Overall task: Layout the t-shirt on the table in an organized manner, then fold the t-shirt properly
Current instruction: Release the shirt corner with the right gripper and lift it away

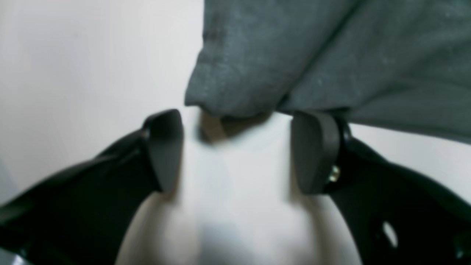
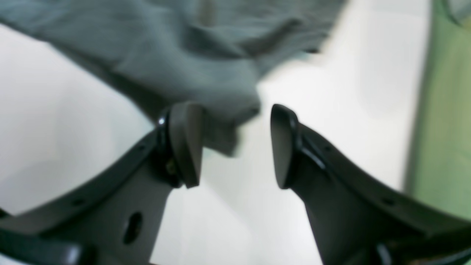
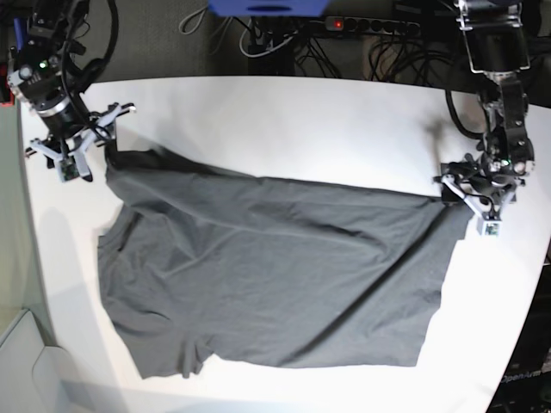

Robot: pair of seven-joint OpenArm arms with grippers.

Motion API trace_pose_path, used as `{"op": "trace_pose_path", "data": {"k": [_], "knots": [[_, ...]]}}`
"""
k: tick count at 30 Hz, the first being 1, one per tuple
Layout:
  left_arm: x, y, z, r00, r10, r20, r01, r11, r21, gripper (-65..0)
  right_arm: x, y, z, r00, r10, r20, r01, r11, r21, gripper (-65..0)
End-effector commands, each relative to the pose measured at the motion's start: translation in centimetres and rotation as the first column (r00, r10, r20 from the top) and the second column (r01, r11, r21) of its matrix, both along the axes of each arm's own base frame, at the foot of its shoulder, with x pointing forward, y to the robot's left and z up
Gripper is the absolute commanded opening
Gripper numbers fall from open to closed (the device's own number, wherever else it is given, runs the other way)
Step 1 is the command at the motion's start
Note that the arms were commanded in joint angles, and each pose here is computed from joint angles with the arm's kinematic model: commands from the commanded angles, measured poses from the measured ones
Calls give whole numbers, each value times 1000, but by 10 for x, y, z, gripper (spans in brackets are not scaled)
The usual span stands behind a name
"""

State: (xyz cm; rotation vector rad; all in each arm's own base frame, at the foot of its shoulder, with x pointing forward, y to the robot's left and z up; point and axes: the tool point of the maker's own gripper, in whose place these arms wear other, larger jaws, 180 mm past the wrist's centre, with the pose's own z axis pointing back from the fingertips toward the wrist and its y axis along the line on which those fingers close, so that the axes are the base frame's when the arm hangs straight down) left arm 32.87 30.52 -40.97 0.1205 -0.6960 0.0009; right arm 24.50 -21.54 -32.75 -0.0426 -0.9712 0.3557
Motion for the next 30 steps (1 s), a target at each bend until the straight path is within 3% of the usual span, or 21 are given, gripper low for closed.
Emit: {"op": "trace_pose_path", "data": {"k": [1, 7, 12, 18, 21, 24, 30], "knots": [[9, 9, 19, 999, -5, 51, 4, 999, 32, -195, 5, 0, 15, 998, 6, 55, -6, 1000, 3, -344], [12, 3, 43, 996, -35, 86, 30, 998, 61, -193, 2, -13, 17, 998, -29, 56, 30, 999, -14, -344], [14, 7, 92, 986, -69, 153, 51, 992, 115, -193, 5, -25, 23, 996, -57, 75, 59, 998, -26, -344], [30, 12, 125, 969, -96, 229, 64, 988, 143, -193, 45, -26, 51, 982, -45, 183, 50, 999, -21, -360], [42, 1, 124, 964, -74, 254, 53, 995, 87, -193, 77, -15, 54, 977, -26, 213, 22, 999, 24, -472], [56, -8, 118, 964, -49, 262, 44, 999, 25, -194, 107, -16, 35, 990, -13, 140, 15, 1000, -19, -627], [89, -43, 88, 969, -106, 222, 120, 992, -50, -196, 165, -10, -4, 1000, 7, -24, -9, 998, -66, -650]]}}
